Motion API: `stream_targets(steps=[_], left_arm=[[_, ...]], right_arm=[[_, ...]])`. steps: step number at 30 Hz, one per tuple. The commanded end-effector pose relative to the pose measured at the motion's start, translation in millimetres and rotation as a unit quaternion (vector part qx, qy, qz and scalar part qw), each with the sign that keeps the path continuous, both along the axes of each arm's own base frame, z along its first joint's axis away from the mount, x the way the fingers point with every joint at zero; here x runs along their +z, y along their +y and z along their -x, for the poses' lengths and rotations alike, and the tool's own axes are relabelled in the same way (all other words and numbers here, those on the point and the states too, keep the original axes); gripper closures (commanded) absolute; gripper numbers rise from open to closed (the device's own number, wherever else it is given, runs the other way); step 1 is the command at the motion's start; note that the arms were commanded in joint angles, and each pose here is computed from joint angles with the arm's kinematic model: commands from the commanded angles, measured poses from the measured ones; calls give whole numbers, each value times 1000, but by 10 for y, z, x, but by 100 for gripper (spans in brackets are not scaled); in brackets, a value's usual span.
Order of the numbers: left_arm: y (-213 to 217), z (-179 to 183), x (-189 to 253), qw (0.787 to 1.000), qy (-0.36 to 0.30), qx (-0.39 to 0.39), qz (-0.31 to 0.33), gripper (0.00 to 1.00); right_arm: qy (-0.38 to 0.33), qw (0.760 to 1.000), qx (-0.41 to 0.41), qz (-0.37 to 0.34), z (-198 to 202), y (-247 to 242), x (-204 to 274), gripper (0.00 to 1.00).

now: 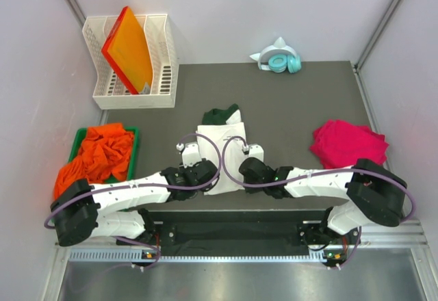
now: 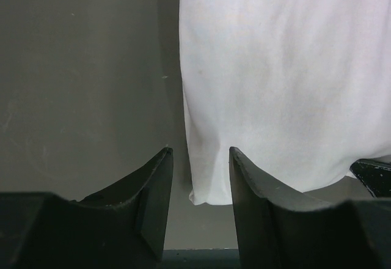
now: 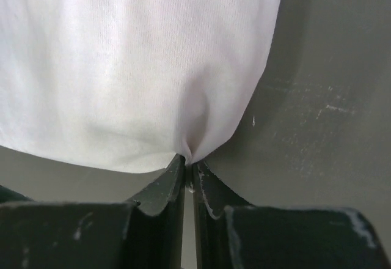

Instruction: Fold and stack the t-shirts

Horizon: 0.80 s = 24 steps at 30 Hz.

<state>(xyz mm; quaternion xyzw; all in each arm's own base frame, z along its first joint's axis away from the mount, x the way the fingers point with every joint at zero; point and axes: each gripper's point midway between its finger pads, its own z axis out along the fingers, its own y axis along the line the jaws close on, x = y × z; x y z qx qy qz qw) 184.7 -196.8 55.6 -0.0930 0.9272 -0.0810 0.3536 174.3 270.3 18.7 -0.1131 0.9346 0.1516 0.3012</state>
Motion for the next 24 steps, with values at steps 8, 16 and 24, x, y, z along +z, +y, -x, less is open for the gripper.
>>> stream_targets(steps=[8, 16, 24], left_arm=[[-146, 57, -42, 1000, 3, -5, 4, 53], [-143, 177, -254, 998, 21, 1, -64, 56], [-72, 227, -296, 998, 25, 19, -61, 60]], right_arm=[[28, 998, 3, 50, 183, -266, -206, 100], [31, 998, 9, 56, 183, -250, -228, 100], [31, 997, 12, 62, 184, -263, -242, 100]])
